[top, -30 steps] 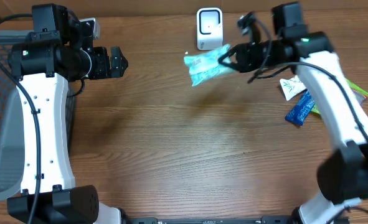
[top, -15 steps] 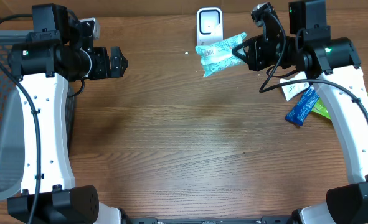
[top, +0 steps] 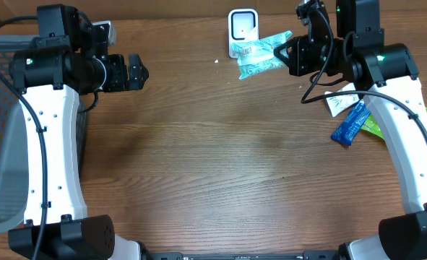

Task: Scan the item barcode
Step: 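Carry the wipes pack up to the scanner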

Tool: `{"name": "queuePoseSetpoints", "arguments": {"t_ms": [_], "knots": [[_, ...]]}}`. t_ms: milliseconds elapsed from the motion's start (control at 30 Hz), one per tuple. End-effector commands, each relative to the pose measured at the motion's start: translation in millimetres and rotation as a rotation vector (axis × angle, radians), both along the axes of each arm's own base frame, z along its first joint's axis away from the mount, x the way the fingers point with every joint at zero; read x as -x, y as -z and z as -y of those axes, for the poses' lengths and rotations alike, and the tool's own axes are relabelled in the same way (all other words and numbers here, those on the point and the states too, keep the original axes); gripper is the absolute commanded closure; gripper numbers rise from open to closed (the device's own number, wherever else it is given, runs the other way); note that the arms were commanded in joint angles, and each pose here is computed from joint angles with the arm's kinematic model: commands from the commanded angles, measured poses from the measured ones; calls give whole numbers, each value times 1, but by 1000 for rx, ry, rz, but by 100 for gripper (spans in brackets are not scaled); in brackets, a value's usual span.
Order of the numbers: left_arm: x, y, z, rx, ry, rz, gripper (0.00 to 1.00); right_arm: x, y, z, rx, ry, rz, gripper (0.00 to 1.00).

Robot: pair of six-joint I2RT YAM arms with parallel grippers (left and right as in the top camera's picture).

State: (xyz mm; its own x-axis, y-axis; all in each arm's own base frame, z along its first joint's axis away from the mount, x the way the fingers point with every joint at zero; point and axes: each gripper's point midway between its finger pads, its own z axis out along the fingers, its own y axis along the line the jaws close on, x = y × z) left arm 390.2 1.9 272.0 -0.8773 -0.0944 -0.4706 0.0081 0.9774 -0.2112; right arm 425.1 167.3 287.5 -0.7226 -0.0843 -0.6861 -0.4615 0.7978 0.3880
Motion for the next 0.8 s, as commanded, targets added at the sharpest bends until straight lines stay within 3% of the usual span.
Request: {"name": "queuePoseSetpoints", "arguments": {"t_ms": [0, 767], "knots": [[-2, 0, 2, -2, 22, 6, 0, 2, -9, 4, 5, 21, 17, 96], [-2, 0, 1, -2, 20, 7, 0, -13, 7, 35, 124, 211, -7, 96]]}}
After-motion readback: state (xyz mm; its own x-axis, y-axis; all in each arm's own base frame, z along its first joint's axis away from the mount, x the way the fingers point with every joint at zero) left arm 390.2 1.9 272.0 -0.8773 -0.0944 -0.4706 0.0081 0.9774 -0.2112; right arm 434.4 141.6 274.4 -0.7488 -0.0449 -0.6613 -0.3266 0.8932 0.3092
